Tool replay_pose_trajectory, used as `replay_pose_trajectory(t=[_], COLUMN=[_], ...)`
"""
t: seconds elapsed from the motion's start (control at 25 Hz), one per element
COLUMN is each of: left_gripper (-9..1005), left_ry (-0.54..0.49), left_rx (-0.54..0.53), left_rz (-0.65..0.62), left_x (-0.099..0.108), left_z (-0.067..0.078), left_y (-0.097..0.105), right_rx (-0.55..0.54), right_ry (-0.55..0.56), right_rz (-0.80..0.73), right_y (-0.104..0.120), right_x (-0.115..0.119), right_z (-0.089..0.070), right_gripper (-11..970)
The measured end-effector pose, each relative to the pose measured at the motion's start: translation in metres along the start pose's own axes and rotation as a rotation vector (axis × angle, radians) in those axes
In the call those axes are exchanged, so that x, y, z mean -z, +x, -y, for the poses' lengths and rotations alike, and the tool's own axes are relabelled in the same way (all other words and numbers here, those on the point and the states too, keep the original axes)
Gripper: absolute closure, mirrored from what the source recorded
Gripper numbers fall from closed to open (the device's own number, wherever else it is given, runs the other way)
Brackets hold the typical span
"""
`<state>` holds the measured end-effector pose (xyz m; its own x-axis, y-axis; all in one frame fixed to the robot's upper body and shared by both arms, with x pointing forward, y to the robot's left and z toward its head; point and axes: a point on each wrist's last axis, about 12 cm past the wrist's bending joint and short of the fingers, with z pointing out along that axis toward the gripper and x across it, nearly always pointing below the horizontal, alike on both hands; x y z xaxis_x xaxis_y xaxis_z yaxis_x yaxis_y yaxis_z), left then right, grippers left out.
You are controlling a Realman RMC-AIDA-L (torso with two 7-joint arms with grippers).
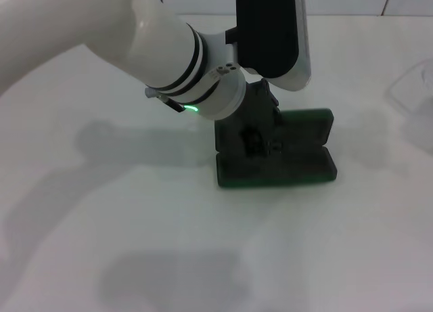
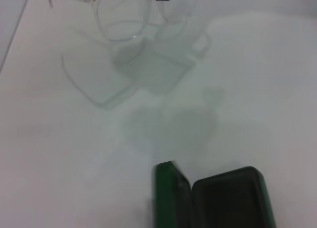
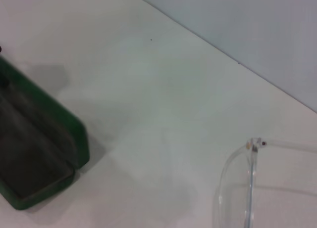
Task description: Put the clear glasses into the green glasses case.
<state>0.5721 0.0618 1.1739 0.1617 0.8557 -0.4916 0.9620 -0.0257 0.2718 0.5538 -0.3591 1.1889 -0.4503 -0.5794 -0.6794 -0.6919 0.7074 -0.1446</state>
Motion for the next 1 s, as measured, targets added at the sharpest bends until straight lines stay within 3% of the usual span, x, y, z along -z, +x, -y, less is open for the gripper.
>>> replay_pose_trajectory(t=[0.24, 0.48, 0.68, 1.0], left_gripper=[630, 620, 528, 595], left_ry=[0.009, 0.000, -0.037, -0.065], left_rx=[-0.005, -0.007, 0.024, 0.061], left_rz=[-0.006, 0.005, 0.019, 0.012], left_x=[-0.0014, 0.0012, 0.0052, -0.0026], left_z=[0.0024, 0.0020, -0.0027, 0.0033], left_y=[0.0003, -0.0013, 0.0020, 0.0082], right_rx=[0.000, -0.005, -0.005, -0.008], right_ry=[-0.005, -0.012, -0.020, -0.024], right_rz=[-0.003, -0.008, -0.011, -0.010], right_y=[0.0017, 0.0054, 0.0060, 0.0043], right_x=[-0.0001, 0.0006, 0.0012, 0.0009], right_z=[-0.0007, -0.0021, -0.0031, -0.0033], right_gripper=[896, 896, 896, 896])
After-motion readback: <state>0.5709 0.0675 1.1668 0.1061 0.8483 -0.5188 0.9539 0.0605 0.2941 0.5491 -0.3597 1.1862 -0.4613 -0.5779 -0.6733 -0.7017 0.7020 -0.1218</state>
